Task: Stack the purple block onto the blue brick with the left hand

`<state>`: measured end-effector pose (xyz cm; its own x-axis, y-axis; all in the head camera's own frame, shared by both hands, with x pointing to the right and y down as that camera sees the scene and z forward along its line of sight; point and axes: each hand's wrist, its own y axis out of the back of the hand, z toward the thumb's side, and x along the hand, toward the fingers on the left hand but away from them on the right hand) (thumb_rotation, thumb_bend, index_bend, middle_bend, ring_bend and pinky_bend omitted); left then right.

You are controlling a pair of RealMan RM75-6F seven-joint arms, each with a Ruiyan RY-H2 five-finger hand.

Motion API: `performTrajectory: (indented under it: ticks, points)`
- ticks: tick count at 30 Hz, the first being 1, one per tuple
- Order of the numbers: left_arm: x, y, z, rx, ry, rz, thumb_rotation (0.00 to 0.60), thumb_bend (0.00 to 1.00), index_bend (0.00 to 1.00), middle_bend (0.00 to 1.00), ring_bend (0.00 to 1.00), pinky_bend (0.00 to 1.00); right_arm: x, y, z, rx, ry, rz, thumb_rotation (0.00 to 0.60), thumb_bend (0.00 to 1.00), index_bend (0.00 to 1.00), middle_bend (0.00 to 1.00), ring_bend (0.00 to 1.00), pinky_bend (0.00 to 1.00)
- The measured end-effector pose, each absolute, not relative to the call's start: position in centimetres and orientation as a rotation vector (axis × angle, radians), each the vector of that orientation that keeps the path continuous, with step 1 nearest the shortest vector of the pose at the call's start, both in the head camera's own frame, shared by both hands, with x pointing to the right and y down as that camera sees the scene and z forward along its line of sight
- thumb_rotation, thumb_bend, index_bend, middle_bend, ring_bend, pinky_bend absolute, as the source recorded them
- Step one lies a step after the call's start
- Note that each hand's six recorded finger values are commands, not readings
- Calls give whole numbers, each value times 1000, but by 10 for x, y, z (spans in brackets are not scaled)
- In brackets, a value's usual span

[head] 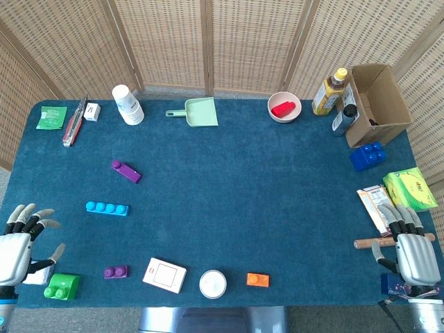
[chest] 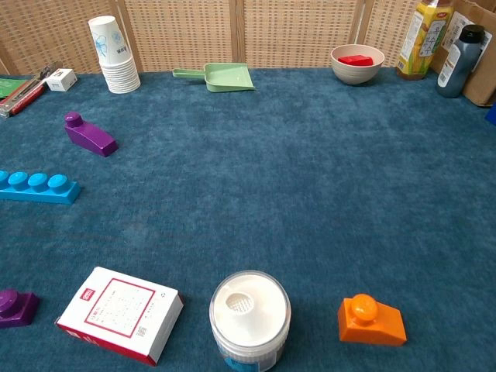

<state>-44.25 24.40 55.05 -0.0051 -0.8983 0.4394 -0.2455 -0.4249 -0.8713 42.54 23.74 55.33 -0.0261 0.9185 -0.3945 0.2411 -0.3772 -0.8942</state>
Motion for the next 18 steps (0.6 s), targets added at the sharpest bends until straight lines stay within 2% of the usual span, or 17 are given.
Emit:
performTrajectory:
  ticks: [12, 18]
  points:
    - [-442, 244, 550, -1714, 1174, -1447, 547, 358, 384, 263, 109, 0, 425, 235, 549, -1646, -1241, 1414, 600, 414, 105, 136, 0, 68]
    - [-446, 234, 544, -1722, 1086, -1427, 550, 358, 385, 262, 108, 0, 430, 234, 542, -1628, -1260, 1407, 600, 413, 101, 131, 0, 68]
